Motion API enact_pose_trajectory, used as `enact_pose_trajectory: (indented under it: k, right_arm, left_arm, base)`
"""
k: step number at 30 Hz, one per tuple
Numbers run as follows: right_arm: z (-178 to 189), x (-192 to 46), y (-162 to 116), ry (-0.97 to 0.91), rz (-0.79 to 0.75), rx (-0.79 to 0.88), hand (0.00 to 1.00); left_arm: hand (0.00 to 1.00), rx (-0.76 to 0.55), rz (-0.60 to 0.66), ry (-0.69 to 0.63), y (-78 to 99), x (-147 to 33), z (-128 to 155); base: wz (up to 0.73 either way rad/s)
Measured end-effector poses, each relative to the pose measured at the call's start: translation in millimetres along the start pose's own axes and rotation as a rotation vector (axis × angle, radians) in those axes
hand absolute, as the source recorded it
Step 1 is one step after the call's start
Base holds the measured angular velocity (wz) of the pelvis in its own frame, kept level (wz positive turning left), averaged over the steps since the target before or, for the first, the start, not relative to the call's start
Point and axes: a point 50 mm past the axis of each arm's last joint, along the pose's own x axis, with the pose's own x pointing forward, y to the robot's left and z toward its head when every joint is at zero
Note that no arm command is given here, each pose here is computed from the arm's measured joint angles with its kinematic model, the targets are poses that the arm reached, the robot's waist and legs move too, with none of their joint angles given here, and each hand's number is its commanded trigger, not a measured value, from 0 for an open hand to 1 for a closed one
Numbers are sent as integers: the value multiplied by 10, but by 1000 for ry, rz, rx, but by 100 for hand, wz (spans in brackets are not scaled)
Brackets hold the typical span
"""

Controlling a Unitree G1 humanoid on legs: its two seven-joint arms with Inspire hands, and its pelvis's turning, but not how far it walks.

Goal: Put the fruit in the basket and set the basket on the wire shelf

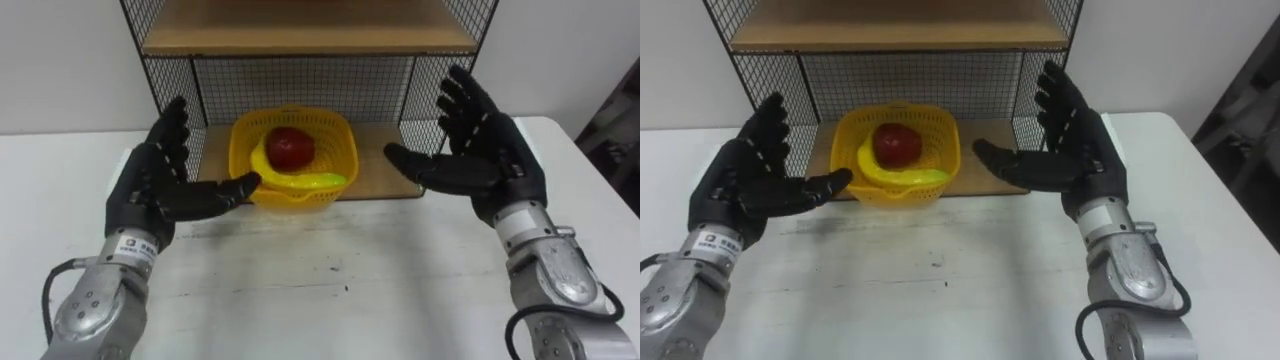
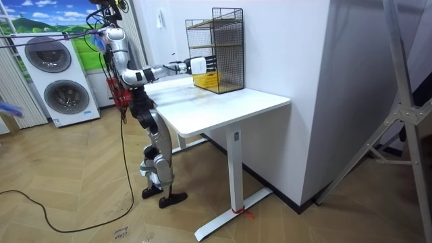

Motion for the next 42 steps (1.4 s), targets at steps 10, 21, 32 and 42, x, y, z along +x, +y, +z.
enact_pose_trajectory:
  k: [10, 21, 32, 42]
  right_arm:
    - [-232, -295, -64, 104, 9, 5, 0]
    - [116, -434, -334, -66, -138, -23, 0]
    - [1062, -1025, -1165, -526, -875, -242, 0]
    - [1525, -1905, -1694, -865, -1529, -166, 0]
  left_arm:
    - [0, -22, 20, 25, 64, -190, -137]
    - [0, -98, 107, -92, 306, -297, 53]
    - [0, 67, 724, -612, 1192, -1012, 1081]
    - [0, -66, 1434, -909, 1792, -1989, 1411]
  base:
    - [0]
    - [0]
    - [-2]
    - [3]
